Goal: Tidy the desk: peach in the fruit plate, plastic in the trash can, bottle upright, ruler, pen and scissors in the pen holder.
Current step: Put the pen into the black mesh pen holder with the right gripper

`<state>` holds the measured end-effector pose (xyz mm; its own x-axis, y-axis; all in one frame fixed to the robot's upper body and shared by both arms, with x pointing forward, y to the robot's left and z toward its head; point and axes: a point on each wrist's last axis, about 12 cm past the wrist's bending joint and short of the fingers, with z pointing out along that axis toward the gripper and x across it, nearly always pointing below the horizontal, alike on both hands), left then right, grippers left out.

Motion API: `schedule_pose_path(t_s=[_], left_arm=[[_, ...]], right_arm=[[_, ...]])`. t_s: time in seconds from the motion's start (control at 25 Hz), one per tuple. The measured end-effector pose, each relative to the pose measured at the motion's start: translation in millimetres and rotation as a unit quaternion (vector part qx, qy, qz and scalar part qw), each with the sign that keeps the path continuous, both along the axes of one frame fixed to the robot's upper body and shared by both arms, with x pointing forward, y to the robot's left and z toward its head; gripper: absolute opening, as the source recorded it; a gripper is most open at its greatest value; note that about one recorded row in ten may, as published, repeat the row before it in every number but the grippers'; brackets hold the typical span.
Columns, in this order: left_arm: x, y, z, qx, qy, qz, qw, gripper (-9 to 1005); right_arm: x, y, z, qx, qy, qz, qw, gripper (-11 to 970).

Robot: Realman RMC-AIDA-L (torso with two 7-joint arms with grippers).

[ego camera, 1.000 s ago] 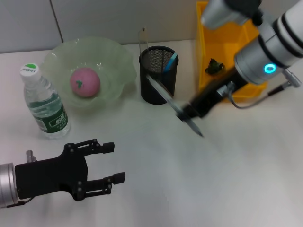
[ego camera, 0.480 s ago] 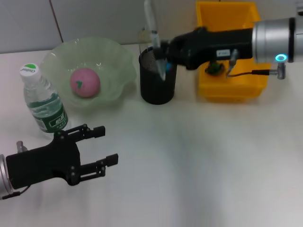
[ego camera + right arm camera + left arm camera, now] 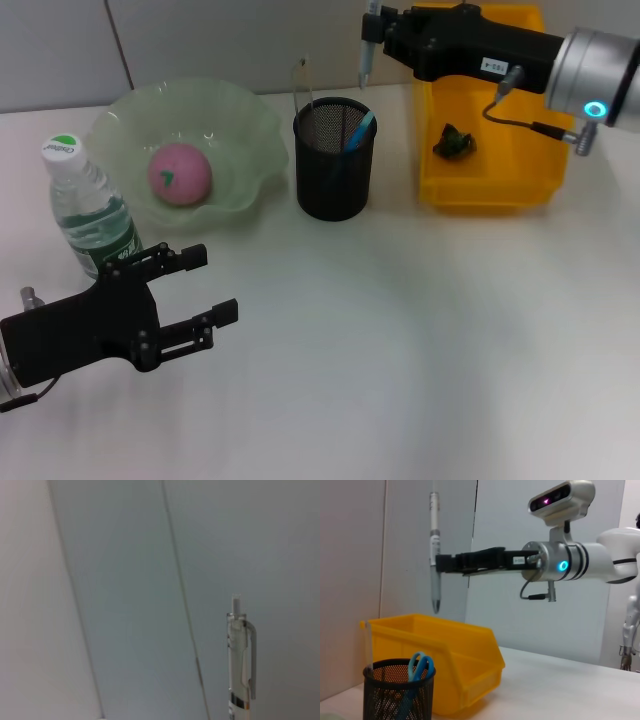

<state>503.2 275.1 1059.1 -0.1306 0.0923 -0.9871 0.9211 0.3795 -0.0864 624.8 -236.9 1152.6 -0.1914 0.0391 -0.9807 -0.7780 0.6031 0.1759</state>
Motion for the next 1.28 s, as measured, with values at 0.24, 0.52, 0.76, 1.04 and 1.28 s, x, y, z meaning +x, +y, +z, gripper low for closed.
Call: schedule_pose_path(t_s=[0.24,0.52,0.76,1.04,1.28], left_arm=[[2.0,-2.6,0.6,0.001,0.0,-0.004,1.0,753],[2.1,-2.3,-1.2,0.006,0.001,-0.001,1.0,753],[-1.4,-1.3,-4.5,0.005,0.008,0.003,1.0,753],[-3.2,-1.3,-6.9,0.008,0.008,0.005,1.0,753],[-5.1,-0.2,-9.0,0.01,0.008,0.008,1.0,753]], right_arm=[[9.9,11.5,-13.2,-0.006,0.023,-0.025,0.999,128],[12.9,20.7,-24.7,0.018,0.0,-0.049,0.999,128],[13.6,28.9,-38.4,-0.002,-0.001,-0.061,0.998,128],[10.2,31.6,-47.1,-0.023,-0.01,-0.058,0.998,129],[6.9,35.1,-53.5,-0.041,-0.021,-0.051,0.998,129]])
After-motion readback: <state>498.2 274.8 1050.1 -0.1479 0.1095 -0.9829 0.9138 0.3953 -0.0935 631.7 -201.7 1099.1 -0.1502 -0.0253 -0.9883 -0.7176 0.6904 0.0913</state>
